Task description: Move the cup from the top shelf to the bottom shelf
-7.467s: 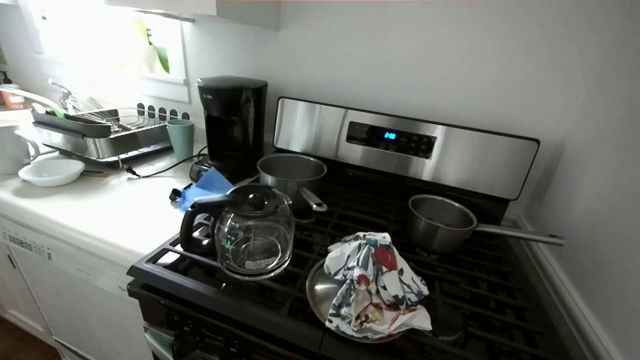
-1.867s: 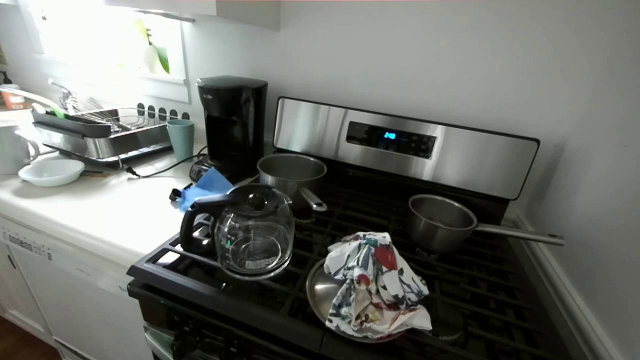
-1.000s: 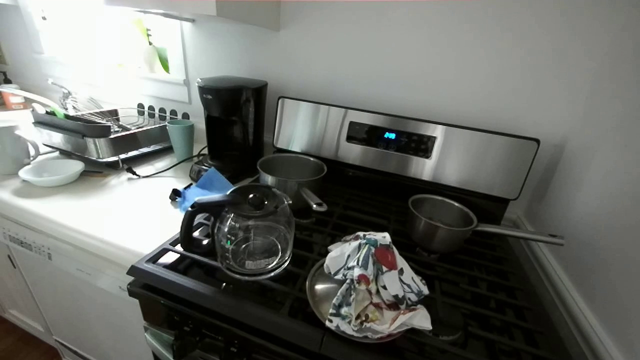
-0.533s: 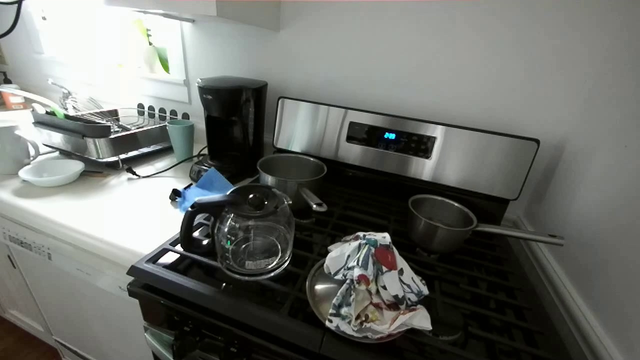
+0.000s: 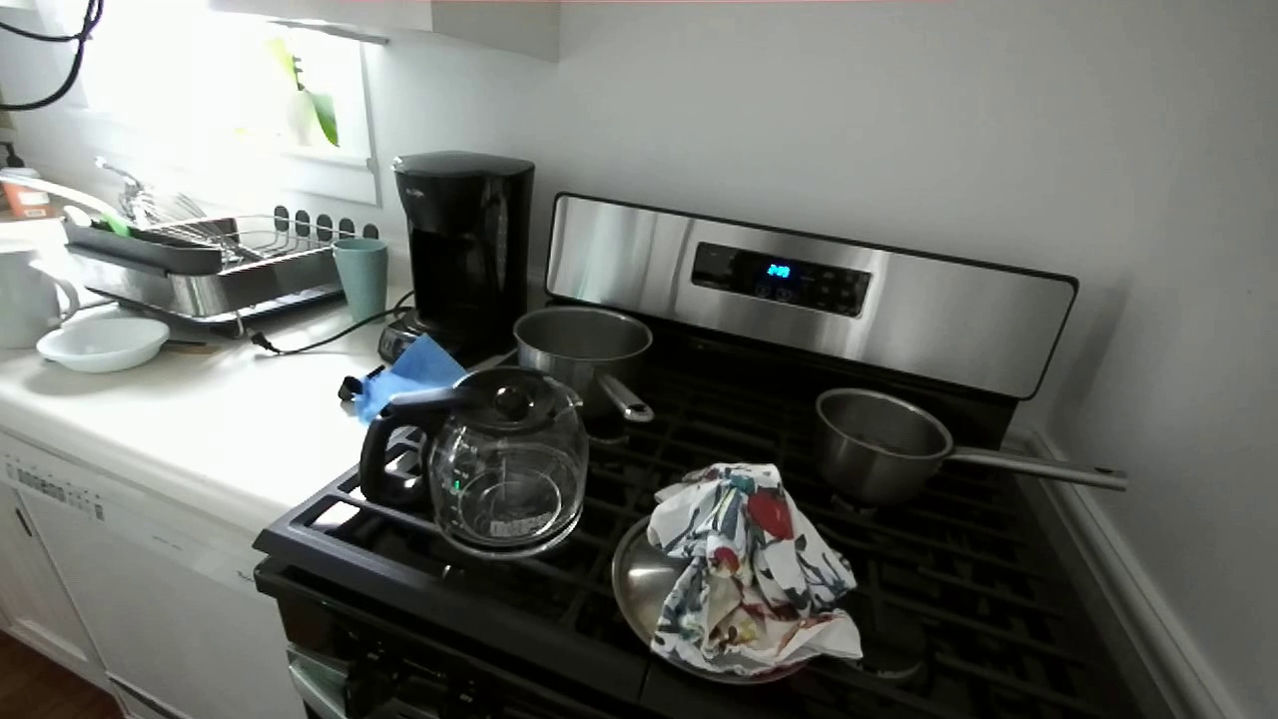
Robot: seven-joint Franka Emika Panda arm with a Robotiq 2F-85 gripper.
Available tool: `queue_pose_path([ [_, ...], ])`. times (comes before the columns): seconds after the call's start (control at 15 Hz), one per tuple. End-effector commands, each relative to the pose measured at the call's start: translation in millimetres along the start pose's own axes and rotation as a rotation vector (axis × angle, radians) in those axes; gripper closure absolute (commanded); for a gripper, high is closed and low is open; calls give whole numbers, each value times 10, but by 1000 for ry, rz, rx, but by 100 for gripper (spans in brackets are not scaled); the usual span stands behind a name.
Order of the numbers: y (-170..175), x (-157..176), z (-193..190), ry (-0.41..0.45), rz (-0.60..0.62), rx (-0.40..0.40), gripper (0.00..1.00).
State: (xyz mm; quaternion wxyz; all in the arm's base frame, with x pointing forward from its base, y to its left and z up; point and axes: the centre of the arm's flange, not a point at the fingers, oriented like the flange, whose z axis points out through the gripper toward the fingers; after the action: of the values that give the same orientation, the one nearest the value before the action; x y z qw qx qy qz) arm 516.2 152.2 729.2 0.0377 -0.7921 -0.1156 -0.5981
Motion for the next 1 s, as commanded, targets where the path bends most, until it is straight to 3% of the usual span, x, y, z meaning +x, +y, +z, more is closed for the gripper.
queue_pose_path([
  [0.0,-51,-57,58,41,-8,4,41],
  [0.93,-50,-232,274,55,-1,25,41],
])
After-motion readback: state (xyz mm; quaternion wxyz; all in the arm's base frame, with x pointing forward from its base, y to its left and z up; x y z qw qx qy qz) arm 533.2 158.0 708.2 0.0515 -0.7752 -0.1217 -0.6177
